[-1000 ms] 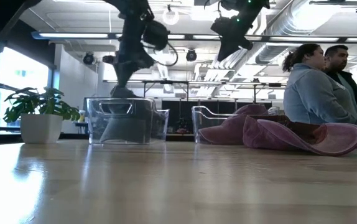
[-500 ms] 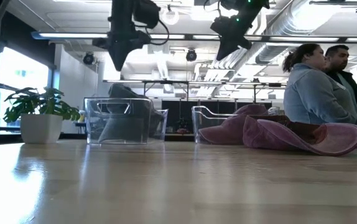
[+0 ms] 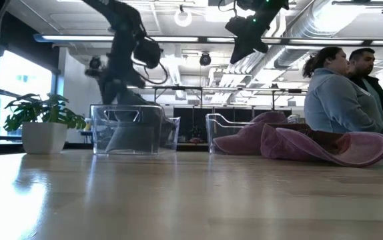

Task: Pick & Place hat
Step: Put the right black cap into the left transparent bin

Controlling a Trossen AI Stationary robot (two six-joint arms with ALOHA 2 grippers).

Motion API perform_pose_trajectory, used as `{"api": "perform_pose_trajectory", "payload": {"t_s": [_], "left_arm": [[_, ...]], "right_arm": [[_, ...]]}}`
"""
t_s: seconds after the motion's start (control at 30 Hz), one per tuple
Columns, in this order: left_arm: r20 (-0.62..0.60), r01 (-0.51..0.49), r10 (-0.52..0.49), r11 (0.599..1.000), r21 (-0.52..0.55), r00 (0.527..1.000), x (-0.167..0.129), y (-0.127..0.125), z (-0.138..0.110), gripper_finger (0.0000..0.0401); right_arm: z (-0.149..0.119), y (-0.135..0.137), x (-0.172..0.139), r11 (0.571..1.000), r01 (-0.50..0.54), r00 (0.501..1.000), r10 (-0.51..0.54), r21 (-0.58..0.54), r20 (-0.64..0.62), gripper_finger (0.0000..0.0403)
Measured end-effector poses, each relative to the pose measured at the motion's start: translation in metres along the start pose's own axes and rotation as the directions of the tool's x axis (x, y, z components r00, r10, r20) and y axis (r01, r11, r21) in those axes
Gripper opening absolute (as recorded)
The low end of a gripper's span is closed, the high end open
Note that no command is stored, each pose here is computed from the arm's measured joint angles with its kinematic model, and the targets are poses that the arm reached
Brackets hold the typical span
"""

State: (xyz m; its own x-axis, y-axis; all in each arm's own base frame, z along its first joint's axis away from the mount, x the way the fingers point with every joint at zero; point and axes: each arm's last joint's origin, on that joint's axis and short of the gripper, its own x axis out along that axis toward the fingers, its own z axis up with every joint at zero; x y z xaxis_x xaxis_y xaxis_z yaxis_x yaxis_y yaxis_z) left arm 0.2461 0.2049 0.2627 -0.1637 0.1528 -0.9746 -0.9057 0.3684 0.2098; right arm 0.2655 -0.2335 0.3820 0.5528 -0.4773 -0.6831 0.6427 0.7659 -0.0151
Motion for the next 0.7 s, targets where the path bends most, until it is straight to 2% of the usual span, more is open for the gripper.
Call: {"api": "perform_pose_trajectory", "payload": {"t_s": [0.13,0.27,0.33,0.5,0.7], "left_arm": [[0.151,0.167,-0.164,0.986,-0.008,0.975,0.002,-0.015,0.010,0.0000],[0.277,0.245,-0.240,0.969,0.019,0.930,-0.002,-0.032,0.017,0.0000],[0.326,0.250,-0.243,0.968,0.021,0.914,-0.004,-0.035,0.020,0.0000],[0.331,0.159,-0.154,0.987,0.014,0.931,0.016,-0.046,0.028,0.0000],[0.359,0.206,-0.221,0.975,0.080,0.907,0.031,-0.056,0.043,0.0000]], "right_arm": [[0.001,0.000,0.000,1.000,-0.001,1.000,0.001,0.000,0.010,0.0000],[0.001,0.000,0.000,1.000,-0.001,1.000,0.001,0.000,0.010,0.0001],[0.001,0.000,0.000,1.000,-0.001,1.000,0.001,0.000,0.010,0.0000],[0.001,0.000,0.000,1.000,-0.004,1.000,0.004,0.009,0.011,0.0000],[0.001,0.000,0.000,1.000,-0.013,1.000,0.013,0.010,0.012,0.0000]]}}
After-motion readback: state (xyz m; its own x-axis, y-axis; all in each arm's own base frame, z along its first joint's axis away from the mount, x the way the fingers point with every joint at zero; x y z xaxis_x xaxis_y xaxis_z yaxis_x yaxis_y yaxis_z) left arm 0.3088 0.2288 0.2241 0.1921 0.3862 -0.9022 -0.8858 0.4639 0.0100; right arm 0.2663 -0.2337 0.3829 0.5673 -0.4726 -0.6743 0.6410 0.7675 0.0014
